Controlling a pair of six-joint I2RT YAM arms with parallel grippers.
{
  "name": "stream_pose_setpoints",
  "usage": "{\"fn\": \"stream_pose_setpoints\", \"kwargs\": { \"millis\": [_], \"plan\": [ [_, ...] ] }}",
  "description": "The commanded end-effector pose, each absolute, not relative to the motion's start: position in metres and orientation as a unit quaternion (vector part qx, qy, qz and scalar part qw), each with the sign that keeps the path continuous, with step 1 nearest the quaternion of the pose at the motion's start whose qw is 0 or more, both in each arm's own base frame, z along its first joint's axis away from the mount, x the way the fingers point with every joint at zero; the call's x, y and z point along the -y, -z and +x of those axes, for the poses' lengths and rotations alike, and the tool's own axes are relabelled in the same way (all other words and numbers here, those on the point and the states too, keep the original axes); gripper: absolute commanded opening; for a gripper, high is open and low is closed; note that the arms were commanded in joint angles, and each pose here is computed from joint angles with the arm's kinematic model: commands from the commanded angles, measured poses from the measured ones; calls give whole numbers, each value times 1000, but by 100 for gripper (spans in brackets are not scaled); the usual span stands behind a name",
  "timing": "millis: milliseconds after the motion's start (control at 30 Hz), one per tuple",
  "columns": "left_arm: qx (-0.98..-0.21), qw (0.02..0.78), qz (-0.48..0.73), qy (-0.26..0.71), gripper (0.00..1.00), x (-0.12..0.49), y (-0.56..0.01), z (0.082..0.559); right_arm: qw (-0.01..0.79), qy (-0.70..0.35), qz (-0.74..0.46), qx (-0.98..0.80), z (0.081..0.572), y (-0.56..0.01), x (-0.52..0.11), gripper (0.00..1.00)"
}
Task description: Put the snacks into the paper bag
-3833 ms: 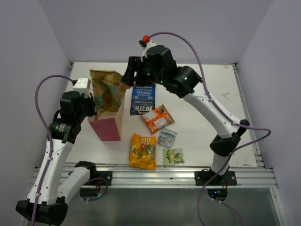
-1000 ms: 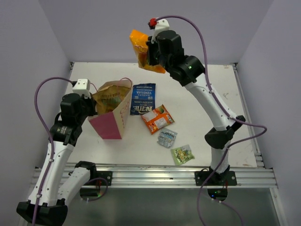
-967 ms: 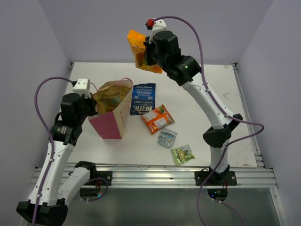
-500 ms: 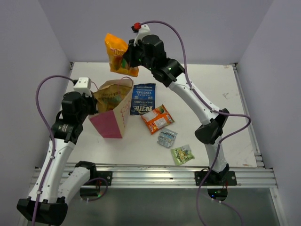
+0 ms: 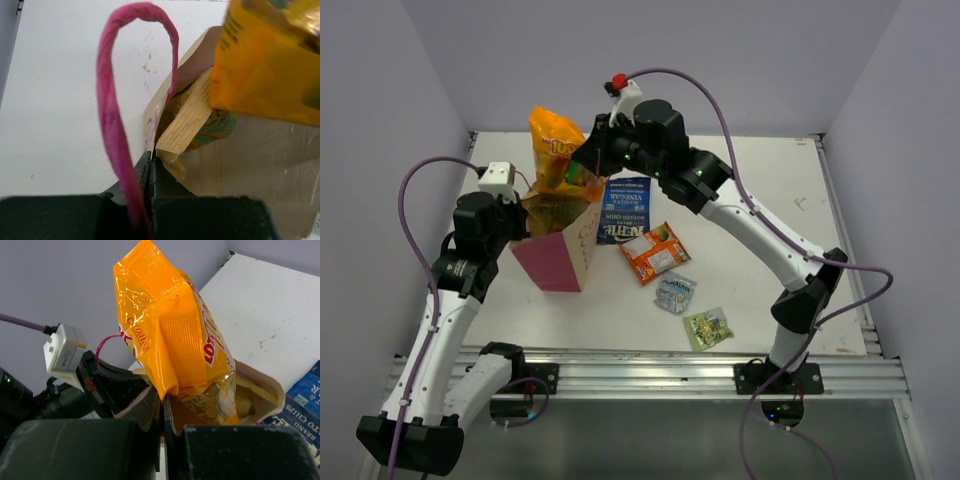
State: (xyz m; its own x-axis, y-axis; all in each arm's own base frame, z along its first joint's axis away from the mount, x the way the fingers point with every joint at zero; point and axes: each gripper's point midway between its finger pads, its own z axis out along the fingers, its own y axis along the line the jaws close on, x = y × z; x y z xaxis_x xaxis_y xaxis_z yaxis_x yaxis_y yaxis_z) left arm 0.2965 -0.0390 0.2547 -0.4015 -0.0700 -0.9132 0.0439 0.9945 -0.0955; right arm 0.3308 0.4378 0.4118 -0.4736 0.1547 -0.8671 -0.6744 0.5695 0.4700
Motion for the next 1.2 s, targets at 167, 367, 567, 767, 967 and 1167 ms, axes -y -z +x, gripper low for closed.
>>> {"fn": "stream_pose_setpoints", "kwargs": {
  "millis": [167,367,567,767,967,1167],
  "plan": [
    [-836,546,-7,63,0,44,-251,301,458,-469,-175,-735,284,-410,-408,0],
    [-836,546,-5,64,0,44,-252,300,434,-461,-178,-753,294,-373,-425,0],
    [-836,545,-8,63,0,43,-251,296,447,-485,-175,-731,317,-395,-456,0],
    [-836,546,-9,63,0,43,-251,294,465,-519,-186,-692,329,-436,-492,0],
    [-835,547,-12,60,0,41,-251,293,456,-536,-178,-688,333,-433,-511,0],
    [-836,546,-11,61,0,42,-251,295,447,-546,-168,-688,331,-426,-524,0]
  ]
}}
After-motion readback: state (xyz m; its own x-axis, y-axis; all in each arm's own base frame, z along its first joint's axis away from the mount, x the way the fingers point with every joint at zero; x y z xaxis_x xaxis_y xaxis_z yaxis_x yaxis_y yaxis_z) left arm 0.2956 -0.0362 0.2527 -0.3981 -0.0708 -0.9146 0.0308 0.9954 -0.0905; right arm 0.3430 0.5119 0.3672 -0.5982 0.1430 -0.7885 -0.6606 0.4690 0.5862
